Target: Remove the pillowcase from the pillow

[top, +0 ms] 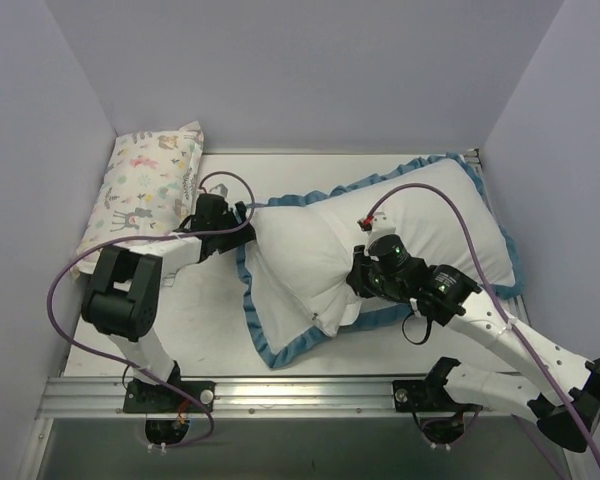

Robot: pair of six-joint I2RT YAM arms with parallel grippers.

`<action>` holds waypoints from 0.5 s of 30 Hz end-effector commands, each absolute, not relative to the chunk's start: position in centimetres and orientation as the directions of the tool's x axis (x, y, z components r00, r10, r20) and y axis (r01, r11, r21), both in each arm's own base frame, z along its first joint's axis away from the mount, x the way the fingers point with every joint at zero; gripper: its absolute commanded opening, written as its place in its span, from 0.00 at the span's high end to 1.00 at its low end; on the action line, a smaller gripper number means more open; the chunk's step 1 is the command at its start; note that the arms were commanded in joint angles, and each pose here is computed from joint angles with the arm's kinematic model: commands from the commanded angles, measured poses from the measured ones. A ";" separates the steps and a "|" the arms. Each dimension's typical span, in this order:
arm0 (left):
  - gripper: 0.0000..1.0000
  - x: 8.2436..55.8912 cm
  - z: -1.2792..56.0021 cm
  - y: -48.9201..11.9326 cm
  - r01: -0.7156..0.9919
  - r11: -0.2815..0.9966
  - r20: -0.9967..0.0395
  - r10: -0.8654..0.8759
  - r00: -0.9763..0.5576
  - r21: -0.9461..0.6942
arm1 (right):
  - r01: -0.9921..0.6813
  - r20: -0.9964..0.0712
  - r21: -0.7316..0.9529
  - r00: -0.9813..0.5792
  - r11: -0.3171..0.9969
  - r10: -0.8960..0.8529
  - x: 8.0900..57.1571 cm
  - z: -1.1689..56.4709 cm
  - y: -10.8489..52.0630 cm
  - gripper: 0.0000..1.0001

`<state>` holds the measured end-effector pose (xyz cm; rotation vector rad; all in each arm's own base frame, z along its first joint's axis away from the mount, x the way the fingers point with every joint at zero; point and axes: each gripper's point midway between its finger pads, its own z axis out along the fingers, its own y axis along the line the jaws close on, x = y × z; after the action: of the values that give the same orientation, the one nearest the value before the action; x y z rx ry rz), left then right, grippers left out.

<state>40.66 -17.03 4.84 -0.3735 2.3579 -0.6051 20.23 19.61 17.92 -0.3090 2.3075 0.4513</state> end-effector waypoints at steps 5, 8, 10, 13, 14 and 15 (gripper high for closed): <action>0.11 42.0 19.4 -15.5 0.034 0.798 -0.695 -0.503 -0.514 -0.602 | -0.352 -0.681 0.294 -0.729 0.889 -0.063 23.2 19.9 21.1 1.00; 0.07 39.8 22.0 -14.3 -0.004 0.791 -0.688 -0.536 -0.489 -0.612 | -0.350 -0.684 0.333 -0.729 0.876 -0.032 25.1 20.9 22.1 1.00; 0.05 37.9 23.1 -14.4 -0.009 0.763 -0.664 -0.568 -0.487 -0.647 | -0.362 -0.679 0.355 -0.734 0.862 -0.028 26.2 21.7 23.2 1.00; 0.03 34.6 23.3 -16.8 0.023 0.740 -0.641 -0.567 -0.517 -0.672 | -0.385 -0.678 0.411 -0.735 0.826 -0.005 27.7 23.3 25.4 1.00; 0.03 34.1 23.0 -17.0 0.007 0.748 -0.648 -0.571 -0.503 -0.664 | -0.393 -0.677 0.426 -0.736 0.815 0.000 28.0 23.8 26.0 1.00; 0.03 32.6 22.6 -18.8 0.042 0.744 -0.646 -0.549 -0.531 -0.667 | -0.396 -0.674 0.440 -0.739 0.806 0.005 28.2 24.1 26.5 1.00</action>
<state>35.72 -16.69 25.74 -0.3624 1.9001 -0.7926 26.87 23.95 20.38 -0.2762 2.3983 0.6038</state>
